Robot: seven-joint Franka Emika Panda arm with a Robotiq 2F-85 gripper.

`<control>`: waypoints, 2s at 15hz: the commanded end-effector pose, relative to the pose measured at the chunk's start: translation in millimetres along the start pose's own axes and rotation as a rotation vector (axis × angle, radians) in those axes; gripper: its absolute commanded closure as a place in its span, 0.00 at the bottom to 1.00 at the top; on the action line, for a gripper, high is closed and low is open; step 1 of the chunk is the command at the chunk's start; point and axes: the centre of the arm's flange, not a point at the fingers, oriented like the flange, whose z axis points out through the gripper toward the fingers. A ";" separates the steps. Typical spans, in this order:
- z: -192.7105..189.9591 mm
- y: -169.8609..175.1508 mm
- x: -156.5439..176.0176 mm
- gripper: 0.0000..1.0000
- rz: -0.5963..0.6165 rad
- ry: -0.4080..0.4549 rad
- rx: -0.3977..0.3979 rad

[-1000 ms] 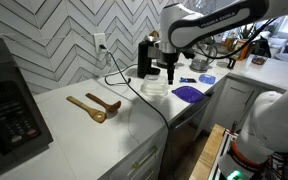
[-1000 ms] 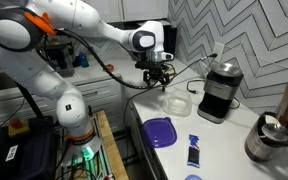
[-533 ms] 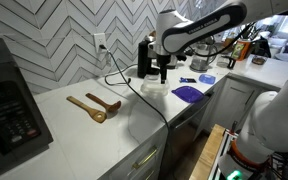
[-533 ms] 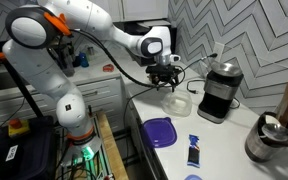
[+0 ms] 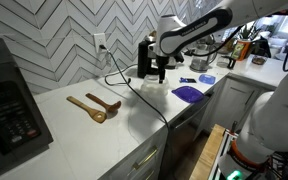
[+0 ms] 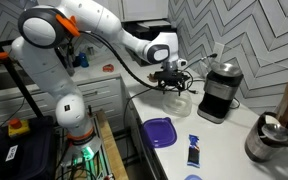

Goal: Unstack the clear bowls and put the blue packet in the bowl on the right then put the light blue lid on the bowl on the right

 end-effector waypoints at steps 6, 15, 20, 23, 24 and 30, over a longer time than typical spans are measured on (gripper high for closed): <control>26.8 16.6 1.9 0.70 -0.037 0.050 0.092; 16.4 10.5 2.3 0.98 -0.031 0.074 0.131; -15.8 -16.8 5.7 0.98 -0.047 0.025 0.113; -34.9 -31.7 0.5 0.98 -0.036 -0.004 0.111; -42.2 -34.8 -3.7 0.98 -0.002 -0.017 0.094; -76.1 -31.0 -42.6 0.98 0.145 -0.014 -0.014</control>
